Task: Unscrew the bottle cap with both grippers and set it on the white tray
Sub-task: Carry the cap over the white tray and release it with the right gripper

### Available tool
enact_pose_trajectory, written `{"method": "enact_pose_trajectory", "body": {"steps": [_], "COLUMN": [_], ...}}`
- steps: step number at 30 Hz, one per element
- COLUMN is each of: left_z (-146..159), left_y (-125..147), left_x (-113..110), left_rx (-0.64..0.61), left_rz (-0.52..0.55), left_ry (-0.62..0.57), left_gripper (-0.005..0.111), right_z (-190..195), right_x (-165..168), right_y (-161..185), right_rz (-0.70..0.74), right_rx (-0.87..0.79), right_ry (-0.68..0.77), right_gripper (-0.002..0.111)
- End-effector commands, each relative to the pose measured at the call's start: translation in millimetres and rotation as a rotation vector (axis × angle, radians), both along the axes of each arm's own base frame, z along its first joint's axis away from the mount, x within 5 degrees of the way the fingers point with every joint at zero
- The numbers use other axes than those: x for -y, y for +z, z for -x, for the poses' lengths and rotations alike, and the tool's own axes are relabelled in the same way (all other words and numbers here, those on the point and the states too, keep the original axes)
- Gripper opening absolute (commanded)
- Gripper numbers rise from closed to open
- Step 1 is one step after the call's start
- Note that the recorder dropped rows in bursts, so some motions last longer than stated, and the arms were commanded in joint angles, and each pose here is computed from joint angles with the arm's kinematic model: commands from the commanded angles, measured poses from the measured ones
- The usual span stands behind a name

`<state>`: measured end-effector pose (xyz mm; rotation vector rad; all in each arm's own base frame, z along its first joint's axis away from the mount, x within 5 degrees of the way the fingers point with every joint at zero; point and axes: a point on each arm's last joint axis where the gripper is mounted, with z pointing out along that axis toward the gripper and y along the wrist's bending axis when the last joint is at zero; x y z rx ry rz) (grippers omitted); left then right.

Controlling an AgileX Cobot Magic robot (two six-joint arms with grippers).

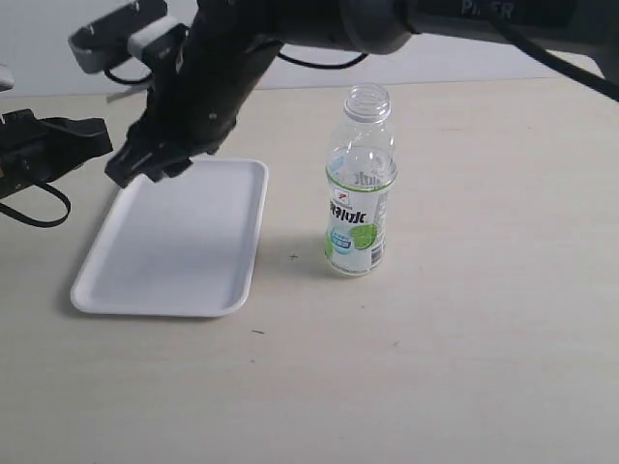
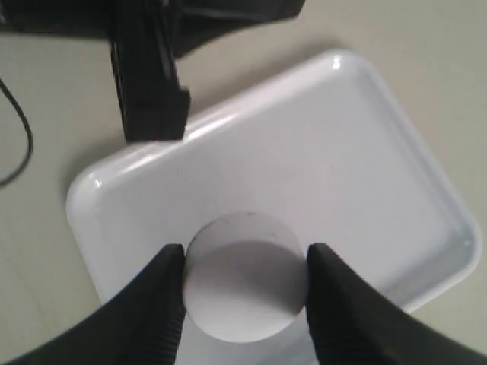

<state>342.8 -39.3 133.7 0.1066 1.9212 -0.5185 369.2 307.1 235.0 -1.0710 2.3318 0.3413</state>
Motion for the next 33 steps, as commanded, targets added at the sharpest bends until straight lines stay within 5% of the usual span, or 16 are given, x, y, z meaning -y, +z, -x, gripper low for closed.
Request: {"method": "enact_pose_trajectory", "body": {"steps": [1,11,33], "left_z": [1,6,6], "left_y": [3,-3,-3], "left_x": [0,-9,-12], "left_rx": [0.016,-0.008,0.000], "left_rz": [0.008,0.048,0.060], "left_ry": [0.001,0.130,0.168], "left_gripper": [0.000,0.000,0.000], "right_z": [-8,-34,-39], "right_x": [-7,-30,-32], "right_y": [15,-34,-119], "right_rz": [-0.019,-0.008,0.080], "right_rx": [0.041,0.014,-0.173], "right_ry": [0.017,0.033,-0.089], "right_gripper": [0.000,0.000,0.000]}}
